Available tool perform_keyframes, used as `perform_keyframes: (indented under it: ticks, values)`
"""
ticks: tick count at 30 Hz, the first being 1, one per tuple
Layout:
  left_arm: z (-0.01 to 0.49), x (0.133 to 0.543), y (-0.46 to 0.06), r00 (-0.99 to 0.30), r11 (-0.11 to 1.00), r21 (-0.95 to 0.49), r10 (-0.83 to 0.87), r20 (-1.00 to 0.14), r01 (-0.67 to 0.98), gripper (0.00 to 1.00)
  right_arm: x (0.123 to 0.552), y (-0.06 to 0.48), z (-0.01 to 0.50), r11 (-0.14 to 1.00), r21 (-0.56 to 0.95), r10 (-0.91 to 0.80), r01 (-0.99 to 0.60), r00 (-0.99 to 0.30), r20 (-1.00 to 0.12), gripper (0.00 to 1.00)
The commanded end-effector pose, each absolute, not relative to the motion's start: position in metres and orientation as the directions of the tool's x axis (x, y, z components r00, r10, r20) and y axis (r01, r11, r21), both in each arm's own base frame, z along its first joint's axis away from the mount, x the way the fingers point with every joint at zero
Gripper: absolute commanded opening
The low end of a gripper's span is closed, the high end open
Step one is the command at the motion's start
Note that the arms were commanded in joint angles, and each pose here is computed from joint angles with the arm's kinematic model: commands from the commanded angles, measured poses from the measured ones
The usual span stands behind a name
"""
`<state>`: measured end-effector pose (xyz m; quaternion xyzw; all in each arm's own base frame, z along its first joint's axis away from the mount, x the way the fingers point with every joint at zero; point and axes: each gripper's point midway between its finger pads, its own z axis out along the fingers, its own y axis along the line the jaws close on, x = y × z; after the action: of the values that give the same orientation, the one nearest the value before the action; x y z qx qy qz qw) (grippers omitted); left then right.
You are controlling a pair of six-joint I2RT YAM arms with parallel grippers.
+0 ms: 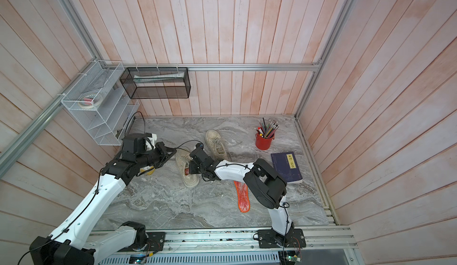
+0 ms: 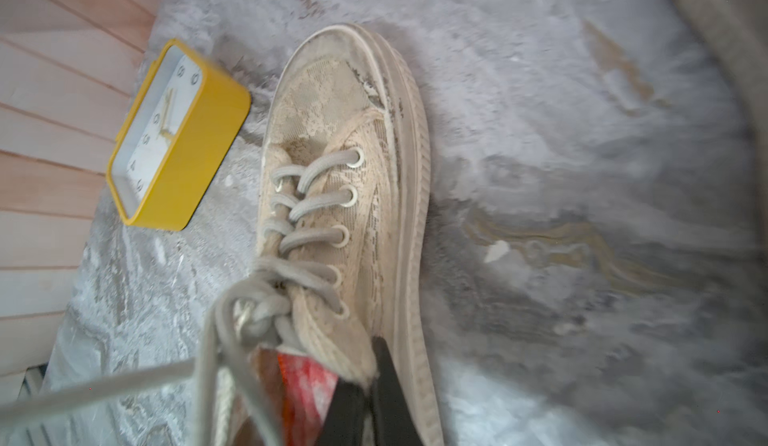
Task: Remove the insole from the shoe
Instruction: Move the shoe to the center of the board.
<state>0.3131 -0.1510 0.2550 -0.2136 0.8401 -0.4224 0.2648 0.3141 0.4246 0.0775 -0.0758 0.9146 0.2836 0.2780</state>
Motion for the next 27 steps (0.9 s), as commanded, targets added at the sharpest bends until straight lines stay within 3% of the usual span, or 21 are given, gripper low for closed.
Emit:
perform_keyframes:
  ticks: [1,5,7,13,16,23,27]
  values:
    - [0.287,0.314,-0.172,-0.799,0.478,-0.878,-0.535,-0.274,-0.02,0.0,0.324,0.406,0.083,0.857,0.467,0.095,-0.218,-0.824,-0.559,0.0]
    - [0.281,0.311,-0.173,-0.807,0.458,-0.888,-0.539,-0.243,-0.039,0.0,0.321,0.404,0.07,0.858,0.474,0.096,-0.197,-0.845,-0.526,0.01]
    - [0.278,0.31,-0.171,-0.8,0.465,-0.884,-0.549,-0.242,-0.052,0.0,0.321,0.408,0.071,0.848,0.489,0.093,-0.206,-0.85,-0.519,0.06]
    - [0.246,0.315,-0.138,-0.715,0.522,-0.827,-0.658,-0.235,-0.209,0.0,0.32,0.422,0.109,0.788,0.541,0.07,-0.293,-0.831,-0.552,0.46]
    - [0.228,0.322,-0.124,-0.666,0.522,-0.806,-0.71,-0.229,-0.279,0.0,0.315,0.419,0.135,0.76,0.55,0.059,-0.345,-0.807,-0.587,0.58]
    - [0.203,0.348,-0.103,-0.593,0.506,-0.779,-0.774,-0.221,-0.37,0.0,0.291,0.387,0.168,0.731,0.551,0.056,-0.403,-0.768,-0.638,0.62]
    - [0.171,0.35,-0.085,-0.525,0.436,-0.748,-0.84,-0.138,-0.501,0.0,0.284,0.353,0.171,0.776,0.525,0.105,-0.35,-0.749,-0.654,0.62]
